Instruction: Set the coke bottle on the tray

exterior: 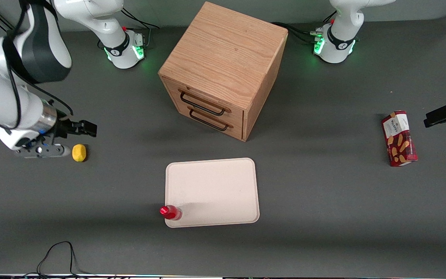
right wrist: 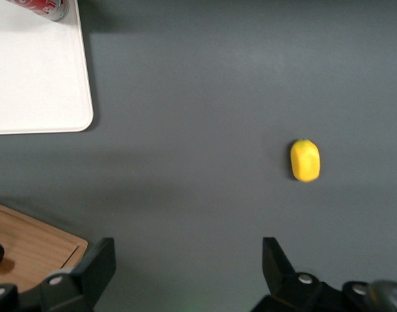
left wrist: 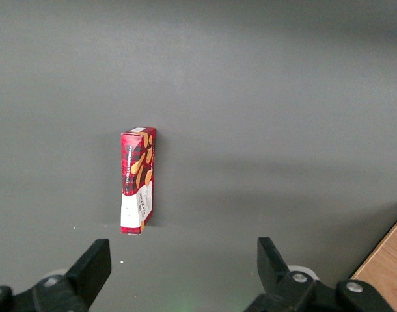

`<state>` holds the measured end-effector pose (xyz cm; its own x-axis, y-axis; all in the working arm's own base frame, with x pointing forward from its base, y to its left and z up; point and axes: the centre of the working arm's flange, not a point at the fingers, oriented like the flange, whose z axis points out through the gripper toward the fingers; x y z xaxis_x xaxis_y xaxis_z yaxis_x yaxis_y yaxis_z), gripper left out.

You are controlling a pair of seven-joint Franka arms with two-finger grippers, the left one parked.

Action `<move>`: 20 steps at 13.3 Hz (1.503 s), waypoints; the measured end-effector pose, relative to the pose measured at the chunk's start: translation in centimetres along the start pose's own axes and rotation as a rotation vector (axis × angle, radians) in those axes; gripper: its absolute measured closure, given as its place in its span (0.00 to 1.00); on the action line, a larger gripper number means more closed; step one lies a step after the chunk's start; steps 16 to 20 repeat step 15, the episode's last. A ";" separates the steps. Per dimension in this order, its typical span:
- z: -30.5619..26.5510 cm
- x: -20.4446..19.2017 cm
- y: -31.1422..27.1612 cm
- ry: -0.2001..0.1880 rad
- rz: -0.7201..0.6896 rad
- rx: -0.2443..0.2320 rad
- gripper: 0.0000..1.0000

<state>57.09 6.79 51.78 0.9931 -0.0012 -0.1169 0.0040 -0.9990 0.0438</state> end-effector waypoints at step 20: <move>-3.4 -1.4 3.5 -0.006 0.015 0.028 0.00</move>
